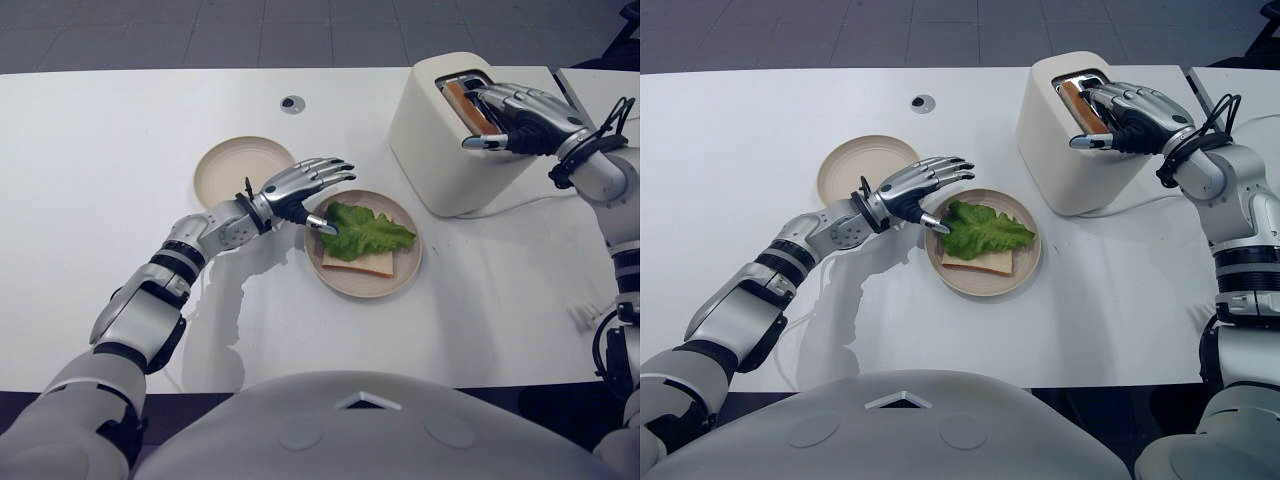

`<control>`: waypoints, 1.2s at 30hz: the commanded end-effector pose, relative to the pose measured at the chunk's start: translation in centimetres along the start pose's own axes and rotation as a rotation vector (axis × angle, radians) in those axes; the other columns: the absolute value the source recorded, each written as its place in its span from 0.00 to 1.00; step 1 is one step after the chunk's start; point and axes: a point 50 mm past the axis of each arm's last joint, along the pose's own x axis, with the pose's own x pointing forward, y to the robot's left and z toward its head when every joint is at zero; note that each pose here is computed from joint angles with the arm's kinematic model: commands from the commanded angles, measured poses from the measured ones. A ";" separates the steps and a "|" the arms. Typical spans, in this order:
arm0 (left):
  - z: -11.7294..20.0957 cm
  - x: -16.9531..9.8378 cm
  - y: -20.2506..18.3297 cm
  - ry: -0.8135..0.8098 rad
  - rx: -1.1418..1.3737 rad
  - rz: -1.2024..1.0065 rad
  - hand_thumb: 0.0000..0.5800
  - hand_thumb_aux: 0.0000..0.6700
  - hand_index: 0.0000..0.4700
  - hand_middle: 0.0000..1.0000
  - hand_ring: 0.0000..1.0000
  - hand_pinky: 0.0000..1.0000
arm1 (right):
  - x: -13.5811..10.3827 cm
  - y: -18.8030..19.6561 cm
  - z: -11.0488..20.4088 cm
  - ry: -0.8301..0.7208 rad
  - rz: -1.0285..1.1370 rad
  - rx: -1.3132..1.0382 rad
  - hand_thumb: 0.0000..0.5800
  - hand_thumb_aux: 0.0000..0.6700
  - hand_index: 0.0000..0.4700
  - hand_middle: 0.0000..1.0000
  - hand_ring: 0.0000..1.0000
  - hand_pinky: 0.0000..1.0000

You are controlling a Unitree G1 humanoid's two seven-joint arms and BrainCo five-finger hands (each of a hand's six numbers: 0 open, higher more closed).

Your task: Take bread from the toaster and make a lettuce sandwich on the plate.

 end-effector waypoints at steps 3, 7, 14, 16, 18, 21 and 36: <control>-0.3 -0.1 -0.1 0.012 -0.002 -0.007 0.00 0.00 0.00 0.00 0.00 0.00 | 0.7 0.4 -0.2 0.021 -0.045 0.004 1.00 1.00 1.00 0.68 0.68 0.68; -0.3 -0.1 -0.3 0.015 -0.002 -0.012 0.00 0.00 0.00 0.00 0.00 0.00 | 0.4 -0.4 -0.7 0.044 -0.097 0.002 0.11 0.05 0.05 0.60 0.60 0.60; -0.3 -0.1 -0.6 0.013 -0.010 -0.022 0.00 0.00 0.00 0.00 0.00 0.00 | -1.1 -1.7 -2.1 0.097 -0.141 -0.009 0.00 0.00 0.00 0.59 0.59 0.59; -0.3 -0.1 -0.6 0.012 -0.012 -0.022 0.00 0.00 0.00 0.00 0.00 0.00 | -1.8 -2.5 -2.3 0.096 -0.162 0.009 0.00 0.00 0.00 0.57 0.57 0.57; -0.2 -0.1 -0.6 0.008 -0.015 -0.021 0.00 0.00 0.00 0.00 0.00 0.00 | -2.6 -2.5 -2.6 0.098 -0.130 0.024 0.00 0.00 0.00 0.54 0.54 0.54; -0.2 -0.1 -0.7 0.005 -0.018 -0.024 0.00 0.00 0.00 0.00 0.00 0.00 | -3.0 -1.7 -2.7 0.104 -0.058 0.024 0.00 0.00 0.00 0.48 0.48 0.48; -0.3 -0.2 -0.9 0.014 -0.019 -0.031 0.00 0.00 0.00 0.00 0.00 0.00 | -0.6 -0.5 -0.1 -0.030 -0.079 -0.013 1.00 1.00 1.00 0.14 0.14 0.14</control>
